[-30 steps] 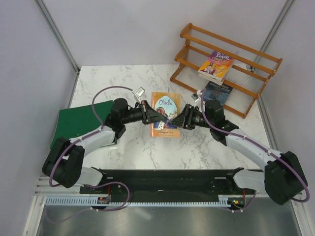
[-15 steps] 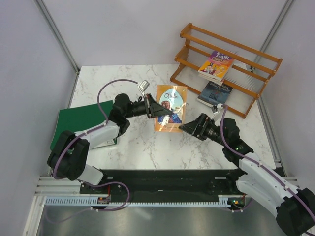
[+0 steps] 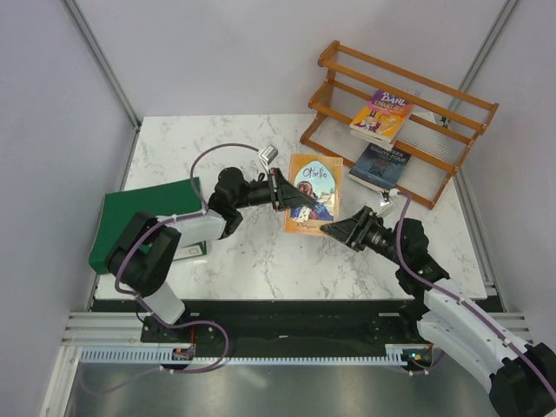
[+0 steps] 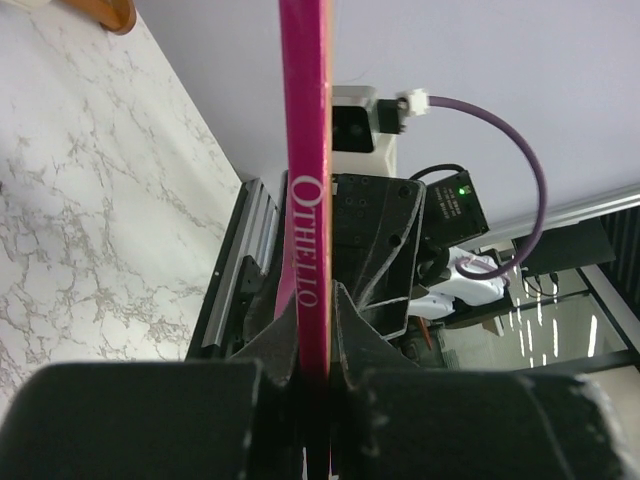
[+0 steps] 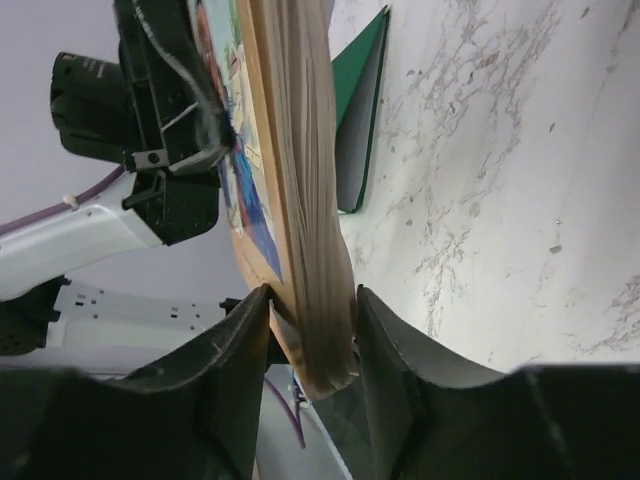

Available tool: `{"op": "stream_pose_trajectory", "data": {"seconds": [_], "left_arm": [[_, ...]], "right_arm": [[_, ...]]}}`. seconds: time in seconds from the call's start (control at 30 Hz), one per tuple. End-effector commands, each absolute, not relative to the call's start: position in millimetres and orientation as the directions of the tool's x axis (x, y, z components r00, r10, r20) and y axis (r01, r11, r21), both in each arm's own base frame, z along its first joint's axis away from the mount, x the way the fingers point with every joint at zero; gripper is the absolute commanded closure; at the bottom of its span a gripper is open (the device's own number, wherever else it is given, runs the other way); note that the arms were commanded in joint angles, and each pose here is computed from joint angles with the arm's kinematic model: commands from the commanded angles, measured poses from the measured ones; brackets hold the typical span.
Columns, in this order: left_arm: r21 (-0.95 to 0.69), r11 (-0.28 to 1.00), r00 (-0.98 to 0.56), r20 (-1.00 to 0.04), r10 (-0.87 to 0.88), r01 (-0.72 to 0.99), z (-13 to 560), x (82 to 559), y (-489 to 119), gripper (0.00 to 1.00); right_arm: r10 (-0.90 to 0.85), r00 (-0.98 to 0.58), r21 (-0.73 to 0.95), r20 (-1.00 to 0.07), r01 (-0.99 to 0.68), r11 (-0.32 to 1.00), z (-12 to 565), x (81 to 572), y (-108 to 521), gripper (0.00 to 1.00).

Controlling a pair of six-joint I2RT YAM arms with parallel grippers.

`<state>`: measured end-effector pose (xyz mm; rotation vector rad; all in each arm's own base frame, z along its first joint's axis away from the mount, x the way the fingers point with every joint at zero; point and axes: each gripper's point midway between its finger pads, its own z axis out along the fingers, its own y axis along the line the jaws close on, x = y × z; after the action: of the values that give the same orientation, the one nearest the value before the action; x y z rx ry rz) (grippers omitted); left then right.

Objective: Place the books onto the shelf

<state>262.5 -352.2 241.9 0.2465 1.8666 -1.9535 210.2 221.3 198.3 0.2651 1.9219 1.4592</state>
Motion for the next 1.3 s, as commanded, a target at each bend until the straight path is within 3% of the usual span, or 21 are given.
{"op": "stream_pose_trajectory", "data": {"seconds": [0.0, 0.07, 0.1, 0.2, 0.23, 0.3, 0.33, 0.43, 0.47, 0.57, 0.67, 0.97, 1.27], "left_arm": [[-0.884, -0.069, -0.874, -0.441, -0.204, 0.463, 258.1, 264.9, -360.6, 0.98], [-0.892, -0.066, -0.881, -0.427, -0.206, 0.448, 250.2, 268.2, -363.0, 0.98], [-0.893, -0.066, -0.882, -0.425, -0.203, 0.445, 248.3, 269.0, -364.4, 0.98], [-0.894, -0.059, -0.885, -0.427, -0.186, 0.444, 242.3, 273.2, -368.6, 0.92], [-0.905, -0.038, -0.895, -0.411, -0.171, 0.423, 236.3, 274.5, -369.3, 0.82], [-0.887, -0.007, -0.874, -0.455, -0.169, 0.462, 239.5, 276.5, -369.4, 0.72], [-0.917, 0.076, -0.906, -0.398, -0.143, 0.391, 222.9, 277.4, -367.6, 0.7], [-0.839, 0.274, -0.839, -0.521, -0.153, 0.471, 224.5, 292.6, -357.6, 0.62], [-0.79, 0.454, -0.845, -0.517, -0.135, 0.411, 193.6, 299.5, -341.4, 0.61], [-0.623, 0.692, -0.781, -0.61, -0.138, 0.364, 200.6, 319.7, -303.0, 0.58], [-0.521, 0.784, -0.74, -0.661, -0.123, 0.336, 210.0, 320.0, -275.1, 0.55], [-0.443, 0.855, -0.742, -0.661, -0.108, 0.27, 216.8, 295.7, -237.9, 0.53], [-0.436, 0.866, -0.786, -0.612, -0.085, 0.246, 185.9, 279.0, -230.0, 0.53]], "right_arm": [[0.546, -0.726, 0.906, -0.418, -0.287, 0.312, 211.8, 204.8, 221.8, 0.65], [0.538, -0.731, 0.904, -0.42, -0.286, 0.317, 210.4, 203.6, 222.1, 0.87], [0.533, -0.729, 0.9, -0.429, -0.291, 0.325, 209.7, 203.8, 221.7, 0.92], [0.539, -0.723, 0.89, -0.431, -0.244, 0.385, 195.2, 208.1, 216.3, 0.98], [0.536, -0.716, 0.879, -0.447, -0.242, 0.411, 190.8, 210.0, 213.9, 1.0], [0.539, -0.713, 0.87, -0.449, -0.209, 0.448, 180.1, 213.0, 208.3, 1.0], [0.535, -0.714, 0.865, -0.452, -0.203, 0.46, 176.1, 213.9, 207.0, 1.0], [0.539, -0.708, 0.852, -0.456, -0.174, 0.493, 166.8, 220.5, 199.5, 1.0], [0.549, -0.7, 0.85, -0.456, -0.16, 0.502, 165.2, 224.5, 194.9, 1.0], [0.553, -0.69, 0.839, -0.466, -0.145, 0.525, 162.1, 233.8, 186.2, 1.0], [0.553, -0.692, 0.831, -0.464, -0.125, 0.541, 157.5, 242.5, 178.9, 1.0], [0.569, -0.68, 0.808, -0.463, -0.06, 0.586, 147.8, 275.5, 146.7, 1.0], [0.566, -0.663, 0.776, -0.49, -0.036, 0.629, 149.8, 305.2, 125.7, 1.0]]}}
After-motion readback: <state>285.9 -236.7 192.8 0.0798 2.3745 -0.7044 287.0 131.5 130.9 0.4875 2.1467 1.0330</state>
